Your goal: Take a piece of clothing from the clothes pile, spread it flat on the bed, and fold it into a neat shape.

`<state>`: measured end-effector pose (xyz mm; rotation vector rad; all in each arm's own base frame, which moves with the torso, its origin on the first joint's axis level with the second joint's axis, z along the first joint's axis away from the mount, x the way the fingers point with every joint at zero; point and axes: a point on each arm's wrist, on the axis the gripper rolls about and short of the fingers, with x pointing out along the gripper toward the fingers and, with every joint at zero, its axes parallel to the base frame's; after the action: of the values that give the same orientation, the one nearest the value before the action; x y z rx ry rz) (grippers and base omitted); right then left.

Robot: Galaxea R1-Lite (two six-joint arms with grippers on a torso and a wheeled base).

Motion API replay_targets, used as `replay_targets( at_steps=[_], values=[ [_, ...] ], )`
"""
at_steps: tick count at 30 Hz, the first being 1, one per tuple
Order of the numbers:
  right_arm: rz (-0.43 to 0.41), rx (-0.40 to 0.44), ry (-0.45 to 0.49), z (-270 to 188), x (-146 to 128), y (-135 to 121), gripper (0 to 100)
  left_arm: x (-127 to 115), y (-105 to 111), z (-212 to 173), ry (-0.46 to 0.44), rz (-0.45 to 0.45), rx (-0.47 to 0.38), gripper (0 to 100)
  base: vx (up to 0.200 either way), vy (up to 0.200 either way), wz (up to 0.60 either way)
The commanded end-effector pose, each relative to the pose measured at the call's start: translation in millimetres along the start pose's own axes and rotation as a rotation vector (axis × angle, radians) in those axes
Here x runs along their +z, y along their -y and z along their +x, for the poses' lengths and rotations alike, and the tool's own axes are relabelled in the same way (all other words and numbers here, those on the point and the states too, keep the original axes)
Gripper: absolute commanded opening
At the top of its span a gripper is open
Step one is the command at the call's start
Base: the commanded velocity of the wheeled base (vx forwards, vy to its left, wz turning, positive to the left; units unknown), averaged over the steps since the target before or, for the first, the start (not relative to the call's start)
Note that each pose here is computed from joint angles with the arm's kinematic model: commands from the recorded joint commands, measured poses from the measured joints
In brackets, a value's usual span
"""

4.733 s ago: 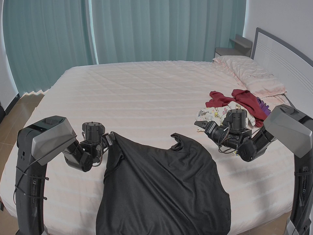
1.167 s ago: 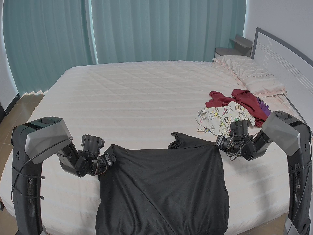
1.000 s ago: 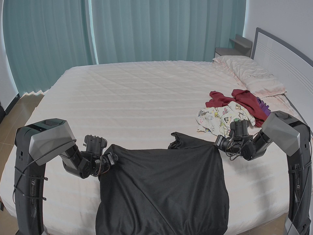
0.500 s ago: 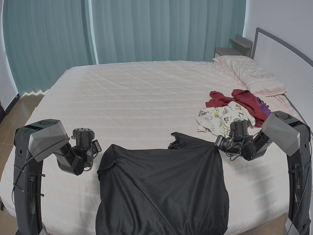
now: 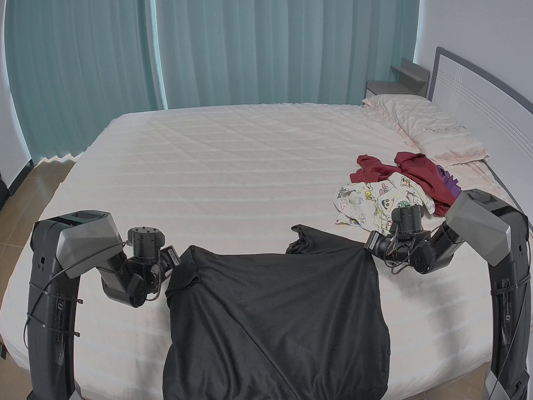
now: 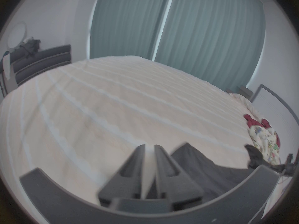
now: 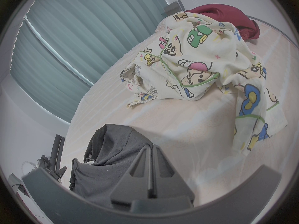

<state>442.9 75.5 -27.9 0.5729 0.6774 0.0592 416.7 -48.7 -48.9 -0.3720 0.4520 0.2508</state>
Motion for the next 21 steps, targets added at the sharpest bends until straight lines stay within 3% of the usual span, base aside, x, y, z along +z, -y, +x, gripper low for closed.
replay_targets(
  at_steps=[1, 6, 14, 18, 19, 21],
  values=[
    [-0.001, 0.000, -0.003, 0.3, -1.2, -0.1, 0, -10.3, 13.1, -13.5, -0.044, 0.007, -0.053, 100, 0.000, 0.000, 0.00],
    [-0.003, 0.000, -0.009, 1.6, -3.8, -0.7, 0, -29.5, 19.8, -25.6, -0.123, 0.044, -0.102, 100, 0.000, 0.000, 0.00],
    [-0.008, 0.004, -0.014, 2.3, -6.6, -3.6, 0, -38.0, 30.6, -30.3, -0.131, 0.069, -0.125, 100, 0.000, 0.000, 0.00],
    [-0.011, 0.007, -0.013, 2.1, -6.2, -4.8, 0, -37.6, 30.7, -29.8, -0.105, 0.101, -0.091, 100, 0.000, 0.000, 0.00],
    [-0.011, 0.007, -0.013, 2.1, -6.2, -4.8, 0, -37.6, 30.7, -29.8, -0.105, 0.101, -0.091, 0, 0.000, 0.000, 0.00],
    [-0.012, 0.010, -0.008, 2.0, -4.7, -5.9, 0, -39.9, 27.4, -28.6, -0.097, 0.144, -0.059, 0, 0.000, 0.000, 0.00]
  ],
)
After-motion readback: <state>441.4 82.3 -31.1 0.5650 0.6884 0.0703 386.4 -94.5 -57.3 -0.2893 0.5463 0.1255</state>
